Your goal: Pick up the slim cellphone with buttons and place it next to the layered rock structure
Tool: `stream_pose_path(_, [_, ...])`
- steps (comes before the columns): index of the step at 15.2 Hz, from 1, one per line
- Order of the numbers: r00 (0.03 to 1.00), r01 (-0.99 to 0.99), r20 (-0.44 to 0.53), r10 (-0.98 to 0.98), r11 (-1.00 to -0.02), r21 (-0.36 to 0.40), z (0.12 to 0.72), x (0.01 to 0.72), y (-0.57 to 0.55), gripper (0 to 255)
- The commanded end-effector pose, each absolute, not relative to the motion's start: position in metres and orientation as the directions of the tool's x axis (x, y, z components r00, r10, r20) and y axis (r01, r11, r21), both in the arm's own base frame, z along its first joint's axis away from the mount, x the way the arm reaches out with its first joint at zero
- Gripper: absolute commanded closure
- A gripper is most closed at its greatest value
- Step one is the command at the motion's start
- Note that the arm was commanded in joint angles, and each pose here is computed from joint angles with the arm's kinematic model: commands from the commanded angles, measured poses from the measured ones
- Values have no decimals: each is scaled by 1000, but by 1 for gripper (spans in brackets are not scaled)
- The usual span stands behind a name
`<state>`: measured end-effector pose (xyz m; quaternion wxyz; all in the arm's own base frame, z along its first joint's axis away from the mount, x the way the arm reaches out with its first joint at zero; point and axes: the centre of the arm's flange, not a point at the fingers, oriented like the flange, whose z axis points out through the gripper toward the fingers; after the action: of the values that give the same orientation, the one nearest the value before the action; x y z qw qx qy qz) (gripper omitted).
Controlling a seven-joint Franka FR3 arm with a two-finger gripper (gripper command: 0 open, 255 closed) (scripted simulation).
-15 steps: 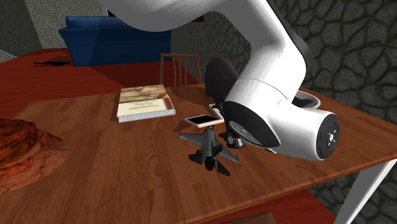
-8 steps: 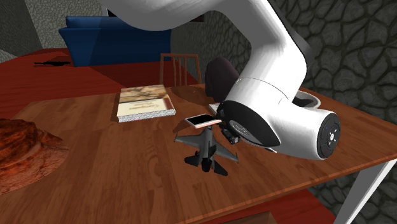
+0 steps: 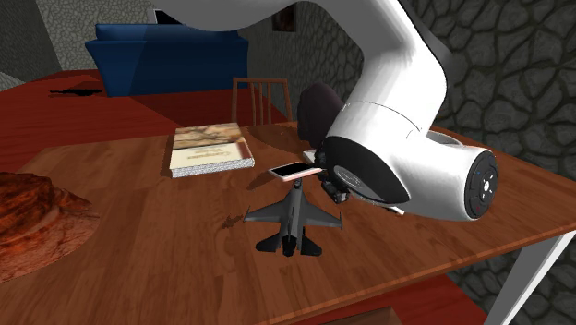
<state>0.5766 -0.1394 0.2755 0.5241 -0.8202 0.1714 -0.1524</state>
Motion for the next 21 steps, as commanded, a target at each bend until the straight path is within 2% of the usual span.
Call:
stream_pose_path(1, [895, -122, 70, -441, -392, -912, 286, 576, -139, 255])
stream_pose_path(21, [895, -122, 70, -441, -392, -912, 392, 576, -139, 255])
